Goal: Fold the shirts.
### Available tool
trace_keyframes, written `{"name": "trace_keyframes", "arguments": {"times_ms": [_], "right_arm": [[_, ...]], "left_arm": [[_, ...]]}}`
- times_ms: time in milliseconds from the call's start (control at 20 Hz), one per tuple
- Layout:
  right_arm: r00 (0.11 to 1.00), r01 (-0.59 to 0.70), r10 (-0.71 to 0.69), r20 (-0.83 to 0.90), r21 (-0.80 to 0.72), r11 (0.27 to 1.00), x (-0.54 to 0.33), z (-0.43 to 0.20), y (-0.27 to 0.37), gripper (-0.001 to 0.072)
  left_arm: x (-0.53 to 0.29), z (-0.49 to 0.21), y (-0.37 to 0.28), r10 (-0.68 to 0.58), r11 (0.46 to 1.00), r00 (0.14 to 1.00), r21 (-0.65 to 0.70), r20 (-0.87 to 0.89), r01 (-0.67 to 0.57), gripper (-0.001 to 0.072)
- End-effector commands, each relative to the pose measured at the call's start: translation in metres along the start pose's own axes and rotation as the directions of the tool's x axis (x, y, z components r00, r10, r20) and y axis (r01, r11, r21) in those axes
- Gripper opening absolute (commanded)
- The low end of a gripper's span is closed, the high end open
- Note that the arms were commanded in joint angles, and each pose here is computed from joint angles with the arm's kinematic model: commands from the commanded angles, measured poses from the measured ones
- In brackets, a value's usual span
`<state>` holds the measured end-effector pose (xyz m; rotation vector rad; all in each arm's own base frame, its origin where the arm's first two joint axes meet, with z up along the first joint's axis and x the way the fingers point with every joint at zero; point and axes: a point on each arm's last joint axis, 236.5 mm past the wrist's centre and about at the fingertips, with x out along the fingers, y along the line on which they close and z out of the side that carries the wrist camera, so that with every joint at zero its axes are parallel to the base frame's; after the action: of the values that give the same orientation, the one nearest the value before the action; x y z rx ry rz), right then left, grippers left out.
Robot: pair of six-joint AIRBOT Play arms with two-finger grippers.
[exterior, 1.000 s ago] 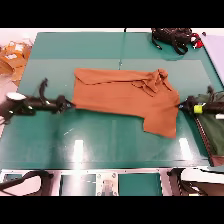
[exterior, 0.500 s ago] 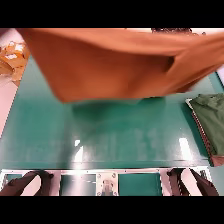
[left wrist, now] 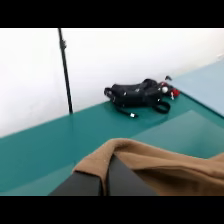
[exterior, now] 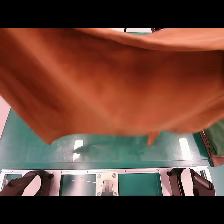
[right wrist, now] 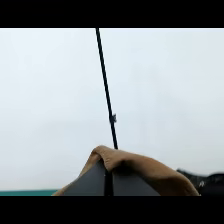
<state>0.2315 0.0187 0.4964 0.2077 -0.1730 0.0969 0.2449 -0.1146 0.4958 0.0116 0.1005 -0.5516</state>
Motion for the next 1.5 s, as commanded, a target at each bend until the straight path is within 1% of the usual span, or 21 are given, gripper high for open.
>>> {"name": "trace_keyframes", "arguments": {"times_ms": [0, 150, 200, 300, 450, 550, 650, 800, 950, 1100, 1200, 1300, 1350, 1450], "right_arm": [[0.985, 0.025, -0.002, -0.171, 0.132, 0.991, 0.031, -0.068, -0.042, 0.0016], [0.946, 0.020, 0.077, -0.314, 0.294, 0.955, 0.071, -0.165, -0.086, 0.0016], [0.929, 0.045, 0.080, -0.360, 0.325, 0.944, 0.086, -0.201, -0.101, 0.0016], [0.893, 0.089, 0.078, -0.442, 0.345, 0.934, 0.116, -0.265, -0.123, 0.0016], [0.811, 0.175, 0.093, -0.578, 0.391, 0.904, 0.159, -0.364, -0.146, 0.0016], [0.753, 0.235, 0.098, -0.650, 0.406, 0.883, 0.180, -0.423, -0.161, 0.0016], [0.707, 0.265, 0.120, -0.697, 0.418, 0.869, 0.198, -0.466, -0.171, 0.0016], [0.682, 0.281, 0.131, -0.719, 0.424, 0.861, 0.221, -0.499, -0.185, 0.0016], [0.660, 0.298, 0.132, -0.740, 0.419, 0.858, 0.224, -0.520, -0.193, 0.0016], [0.571, 0.302, 0.138, -0.809, 0.363, 0.882, 0.200, -0.546, -0.195, 0.0015], [0.480, 0.315, 0.145, -0.865, 0.325, 0.892, 0.175, -0.562, -0.196, 0.0015], [0.399, 0.309, 0.155, -0.904, 0.292, 0.905, 0.154, -0.572, -0.196, 0.0015], [0.372, 0.306, 0.155, -0.915, 0.279, 0.910, 0.148, -0.575, -0.196, 0.0015], [0.353, 0.308, 0.167, -0.921, 0.282, 0.908, 0.142, -0.578, -0.193, 0.0015]], "left_arm": [[0.040, -0.051, 0.044, 0.022, 0.995, 0.988, -0.095, -0.152, -0.037, 0.0022], [0.096, -0.127, 0.082, -0.054, 0.977, 0.950, -0.212, -0.308, -0.014, 0.0022], [0.116, -0.155, 0.095, -0.077, 0.968, 0.932, -0.251, -0.354, -0.016, 0.0022], [0.158, -0.215, 0.114, -0.127, 0.947, 0.891, -0.322, -0.435, -0.022, 0.0022], [0.211, -0.302, 0.136, -0.189, 0.902, 0.827, -0.427, -0.530, -0.068, 0.0022], [0.240, -0.346, 0.148, -0.202, 0.878, 0.802, -0.467, -0.562, -0.106, 0.0022], [0.262, -0.380, 0.158, -0.197, 0.860, 0.792, -0.490, -0.578, -0.143, 0.0022], [0.279, -0.410, 0.171, -0.180, 0.843, 0.787, -0.504, -0.590, -0.186, 0.0022], [0.284, -0.440, 0.174, -0.195, 0.829, 0.760, -0.518, -0.620, -0.210, 0.0022], [0.282, -0.471, 0.169, -0.238, 0.813, 0.714, -0.537, -0.658, -0.224, 0.0022], [0.272, -0.492, 0.164, -0.270, 0.806, 0.655, -0.538, -0.706, -0.248, 0.0022], [0.255, -0.512, 0.165, -0.272, 0.815, 0.574, -0.502, -0.772, -0.289, 0.0022], [0.249, -0.518, 0.167, -0.265, 0.822, 0.549, -0.484, -0.793, -0.302, 0.0022], [0.247, -0.521, 0.165, -0.273, 0.817, 0.536, -0.487, -0.799, -0.310, 0.0022]]}}
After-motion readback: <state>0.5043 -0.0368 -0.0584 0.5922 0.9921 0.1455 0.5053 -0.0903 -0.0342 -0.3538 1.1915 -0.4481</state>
